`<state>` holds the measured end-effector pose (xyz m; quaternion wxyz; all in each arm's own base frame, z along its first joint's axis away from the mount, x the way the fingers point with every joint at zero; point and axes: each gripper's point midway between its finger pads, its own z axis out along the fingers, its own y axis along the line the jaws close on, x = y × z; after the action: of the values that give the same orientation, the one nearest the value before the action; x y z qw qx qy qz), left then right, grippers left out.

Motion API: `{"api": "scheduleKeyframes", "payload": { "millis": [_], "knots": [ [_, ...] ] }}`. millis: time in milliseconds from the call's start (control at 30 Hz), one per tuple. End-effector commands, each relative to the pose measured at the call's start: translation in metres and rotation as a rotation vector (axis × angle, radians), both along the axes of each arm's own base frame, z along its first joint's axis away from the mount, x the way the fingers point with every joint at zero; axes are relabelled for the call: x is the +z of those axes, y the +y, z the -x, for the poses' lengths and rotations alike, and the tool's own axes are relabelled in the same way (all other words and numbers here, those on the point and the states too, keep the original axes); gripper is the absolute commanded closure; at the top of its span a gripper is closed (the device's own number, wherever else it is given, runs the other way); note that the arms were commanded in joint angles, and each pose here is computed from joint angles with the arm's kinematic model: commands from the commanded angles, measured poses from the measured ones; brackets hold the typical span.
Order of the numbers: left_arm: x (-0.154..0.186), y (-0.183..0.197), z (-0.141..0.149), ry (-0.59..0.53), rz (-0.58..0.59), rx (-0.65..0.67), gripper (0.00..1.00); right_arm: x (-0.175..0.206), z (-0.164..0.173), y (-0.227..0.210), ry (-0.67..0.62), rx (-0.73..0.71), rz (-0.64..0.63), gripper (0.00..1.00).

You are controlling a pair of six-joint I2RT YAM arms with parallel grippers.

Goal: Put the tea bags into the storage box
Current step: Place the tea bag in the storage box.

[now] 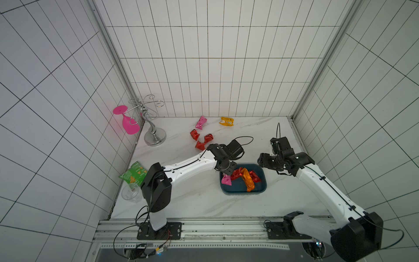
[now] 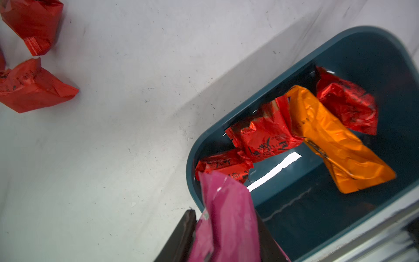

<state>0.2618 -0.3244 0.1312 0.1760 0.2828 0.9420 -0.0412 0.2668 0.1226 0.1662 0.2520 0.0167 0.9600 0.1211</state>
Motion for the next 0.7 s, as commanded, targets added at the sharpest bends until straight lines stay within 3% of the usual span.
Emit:
{"api": "scheduleKeyframes", "payload": {
  "millis": [0, 367, 500, 667],
  "knots": [
    [-0.002, 0.003, -0.008, -0.103, -0.126, -0.080, 0.62, -0.004, 0.010, -0.009, 0.014, -0.043, -0.005, 0.31],
    [-0.006, -0.052, 0.005, -0.172, -0.116, -0.204, 0.59, -0.003, 0.011, -0.009, 0.020, -0.029, 0.001, 0.31],
    [-0.010, -0.061, 0.009, -0.187, -0.132, -0.215, 0.48, -0.002, 0.011, -0.010, 0.016, -0.029, 0.008, 0.31],
    [0.010, -0.050, -0.010, -0.291, -0.197, -0.160, 0.37, -0.003, 0.008, -0.011, 0.007, -0.020, 0.024, 0.31]
  ]
}}
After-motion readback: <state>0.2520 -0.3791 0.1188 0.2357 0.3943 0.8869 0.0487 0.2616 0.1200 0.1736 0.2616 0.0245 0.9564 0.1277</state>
